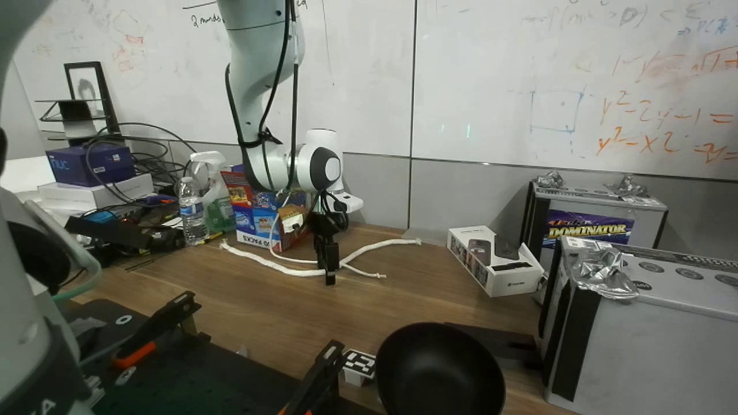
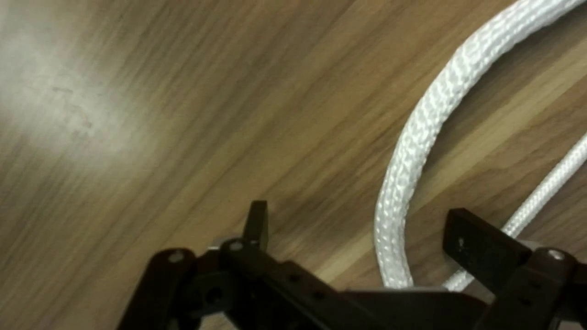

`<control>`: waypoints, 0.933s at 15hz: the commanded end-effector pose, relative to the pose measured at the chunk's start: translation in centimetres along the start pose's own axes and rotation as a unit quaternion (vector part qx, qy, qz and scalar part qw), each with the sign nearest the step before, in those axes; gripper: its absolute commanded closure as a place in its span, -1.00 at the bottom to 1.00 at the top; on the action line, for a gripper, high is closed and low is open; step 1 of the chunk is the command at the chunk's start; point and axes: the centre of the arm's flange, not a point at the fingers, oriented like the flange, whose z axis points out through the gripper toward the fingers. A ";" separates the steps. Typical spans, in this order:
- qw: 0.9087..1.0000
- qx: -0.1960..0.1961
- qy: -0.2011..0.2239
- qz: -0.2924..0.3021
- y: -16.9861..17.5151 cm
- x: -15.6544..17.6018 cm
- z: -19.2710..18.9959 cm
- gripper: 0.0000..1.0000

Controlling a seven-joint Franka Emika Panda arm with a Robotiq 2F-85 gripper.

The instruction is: Put the string in the blue box

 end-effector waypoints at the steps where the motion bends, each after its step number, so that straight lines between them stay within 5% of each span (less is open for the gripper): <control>1: 0.999 0.028 -0.024 0.009 -0.5 0.8 -0.5 -1.00; 14: 0.995 0.081 -0.053 -0.015 0.0 0.2 -1.4 -1.00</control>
